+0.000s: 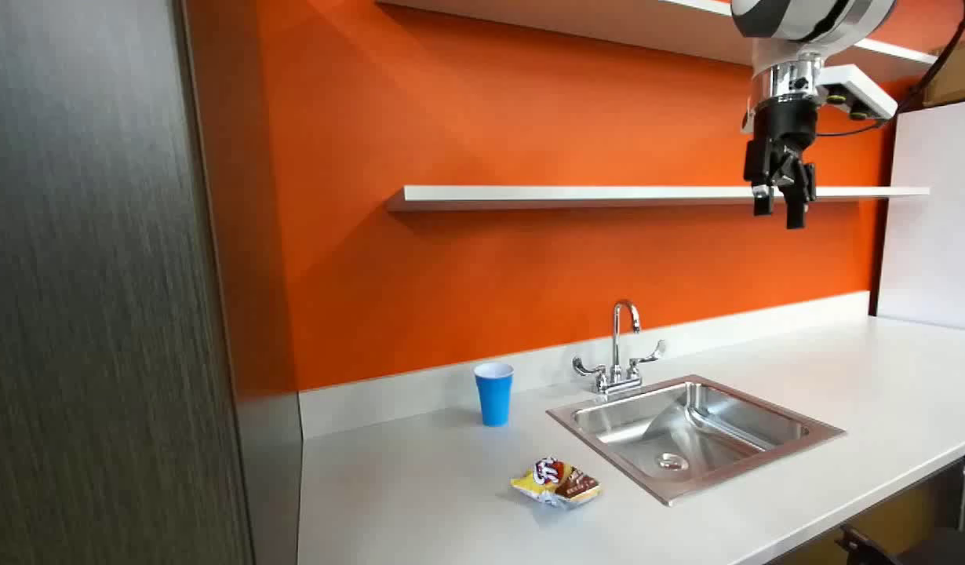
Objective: Put the Lays packet on the left side of the shelf
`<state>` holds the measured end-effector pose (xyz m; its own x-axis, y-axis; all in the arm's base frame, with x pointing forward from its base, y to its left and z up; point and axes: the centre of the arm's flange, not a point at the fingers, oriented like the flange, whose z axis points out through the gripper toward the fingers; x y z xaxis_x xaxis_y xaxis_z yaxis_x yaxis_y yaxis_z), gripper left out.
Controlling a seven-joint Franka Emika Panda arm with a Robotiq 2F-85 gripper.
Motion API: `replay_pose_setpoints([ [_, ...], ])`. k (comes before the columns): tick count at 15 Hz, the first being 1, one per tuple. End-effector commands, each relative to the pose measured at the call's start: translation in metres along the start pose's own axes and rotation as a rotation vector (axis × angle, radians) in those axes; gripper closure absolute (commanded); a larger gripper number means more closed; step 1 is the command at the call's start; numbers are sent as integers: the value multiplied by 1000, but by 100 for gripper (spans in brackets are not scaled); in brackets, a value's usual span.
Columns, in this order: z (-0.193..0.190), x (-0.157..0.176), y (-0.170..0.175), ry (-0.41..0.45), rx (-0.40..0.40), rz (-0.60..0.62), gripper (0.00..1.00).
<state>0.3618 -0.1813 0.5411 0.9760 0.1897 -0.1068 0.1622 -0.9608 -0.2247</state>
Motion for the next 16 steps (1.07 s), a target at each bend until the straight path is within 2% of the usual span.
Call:
replay_pose_setpoints([
  [1,0,0,0,0,0,0,0],
  [4,0,0,0,0,0,0,0],
  [7,18,11,-13,39,-43,-2,0],
  [10,52,28,-36,77,-94,-32,0],
  [16,141,54,-85,43,-134,-99,0],
])
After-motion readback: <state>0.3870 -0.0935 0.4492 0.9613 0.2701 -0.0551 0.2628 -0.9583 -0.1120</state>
